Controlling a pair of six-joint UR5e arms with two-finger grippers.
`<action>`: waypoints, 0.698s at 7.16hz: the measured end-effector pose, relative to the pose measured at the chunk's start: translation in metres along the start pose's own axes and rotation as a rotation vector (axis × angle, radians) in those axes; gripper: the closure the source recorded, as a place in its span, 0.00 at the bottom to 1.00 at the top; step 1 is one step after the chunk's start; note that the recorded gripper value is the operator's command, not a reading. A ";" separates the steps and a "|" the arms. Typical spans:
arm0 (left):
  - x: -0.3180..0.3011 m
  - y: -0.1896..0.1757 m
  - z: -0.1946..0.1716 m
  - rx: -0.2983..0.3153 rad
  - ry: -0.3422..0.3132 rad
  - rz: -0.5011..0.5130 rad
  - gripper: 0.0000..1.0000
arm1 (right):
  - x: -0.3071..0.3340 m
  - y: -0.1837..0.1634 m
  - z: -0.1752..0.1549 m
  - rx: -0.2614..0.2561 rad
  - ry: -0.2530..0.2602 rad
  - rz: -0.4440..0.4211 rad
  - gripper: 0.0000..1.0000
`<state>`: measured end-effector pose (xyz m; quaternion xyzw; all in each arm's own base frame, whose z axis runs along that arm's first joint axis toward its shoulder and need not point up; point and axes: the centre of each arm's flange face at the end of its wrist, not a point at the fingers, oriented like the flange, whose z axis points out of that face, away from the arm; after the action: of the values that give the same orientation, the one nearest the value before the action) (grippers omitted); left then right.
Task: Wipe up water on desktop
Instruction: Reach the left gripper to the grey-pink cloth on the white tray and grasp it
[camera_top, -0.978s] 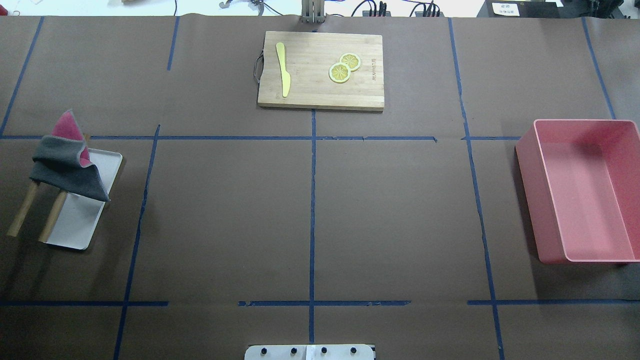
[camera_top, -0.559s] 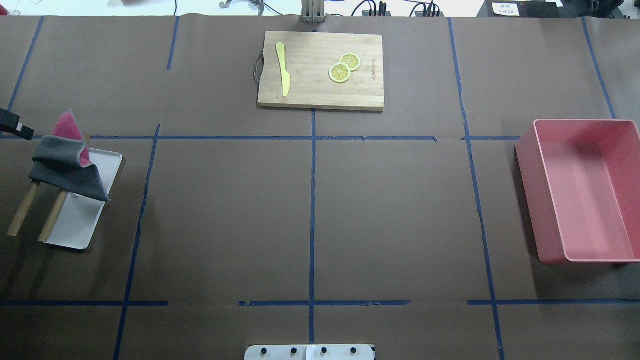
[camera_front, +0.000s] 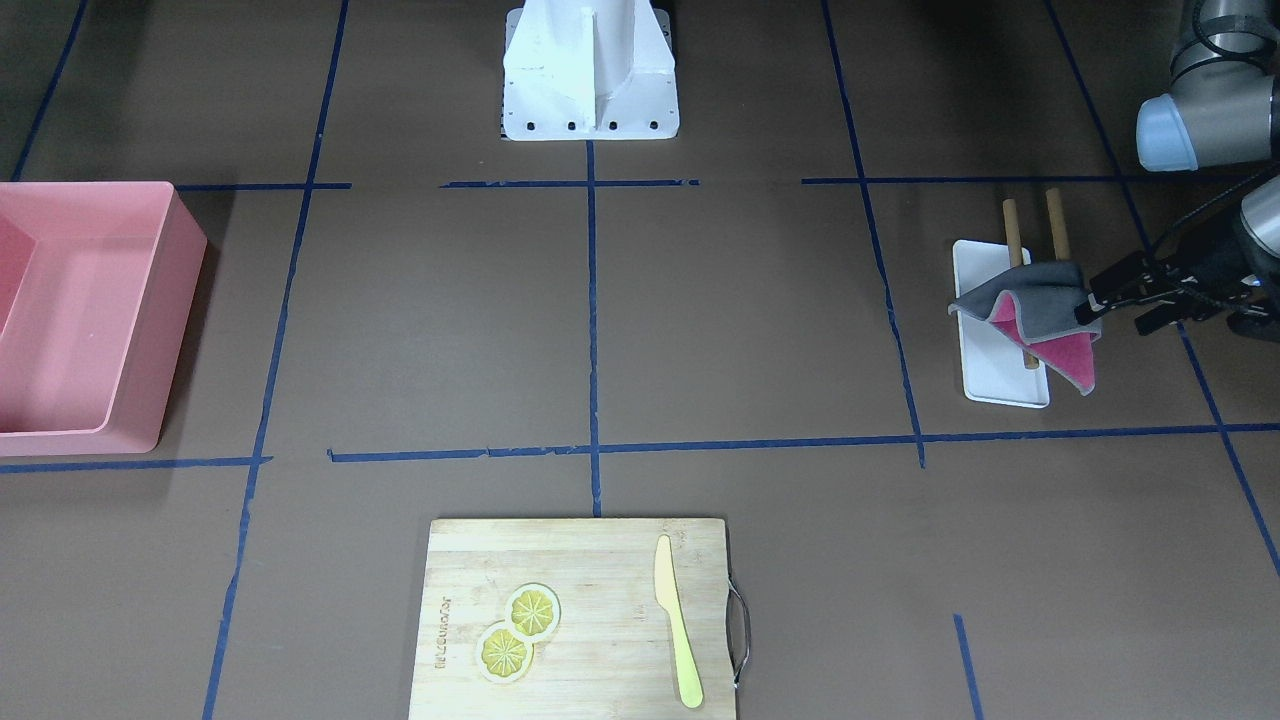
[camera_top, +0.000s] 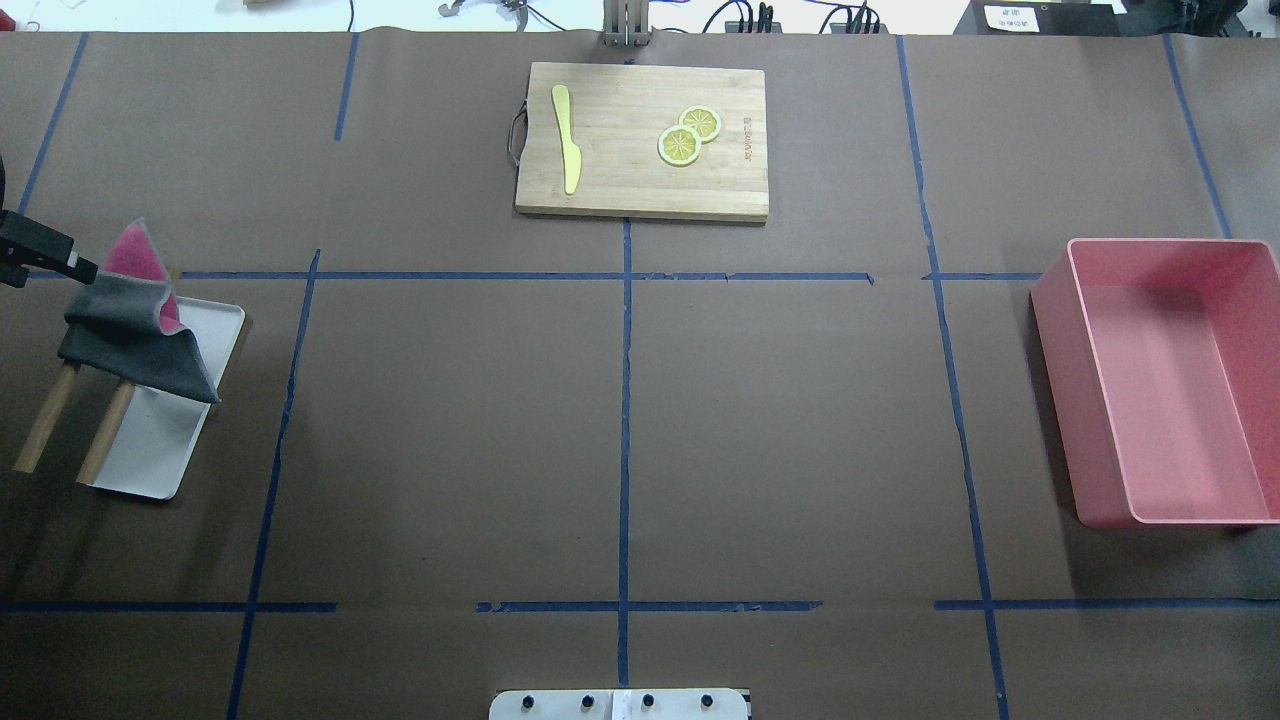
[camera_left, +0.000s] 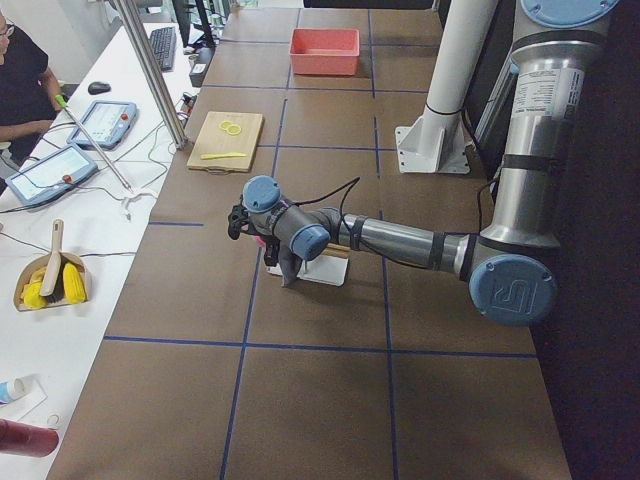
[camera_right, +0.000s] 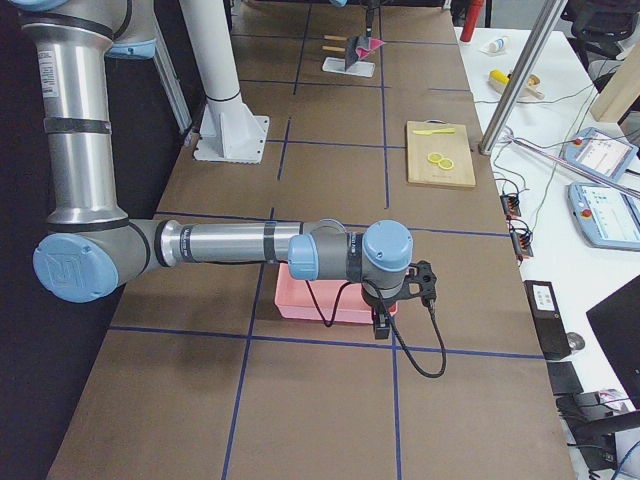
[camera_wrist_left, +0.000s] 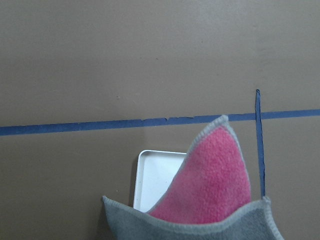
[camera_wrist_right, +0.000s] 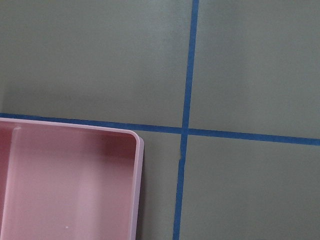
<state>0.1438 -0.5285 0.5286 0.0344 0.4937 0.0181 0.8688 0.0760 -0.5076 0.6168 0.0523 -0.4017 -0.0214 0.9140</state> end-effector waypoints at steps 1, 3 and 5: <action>0.001 -0.001 0.001 -0.003 0.003 0.000 0.30 | -0.001 -0.001 -0.001 0.001 0.000 -0.002 0.00; 0.004 -0.001 0.000 -0.004 0.009 0.003 0.32 | -0.001 -0.002 -0.001 0.002 0.001 -0.003 0.00; 0.006 -0.002 0.000 -0.004 0.011 0.005 0.32 | -0.001 -0.003 -0.001 0.002 0.001 -0.004 0.00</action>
<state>0.1469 -0.5303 0.5234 0.0337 0.4984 0.0217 0.8660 0.0762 -0.5101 0.6155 0.0540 -0.4010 -0.0229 0.9142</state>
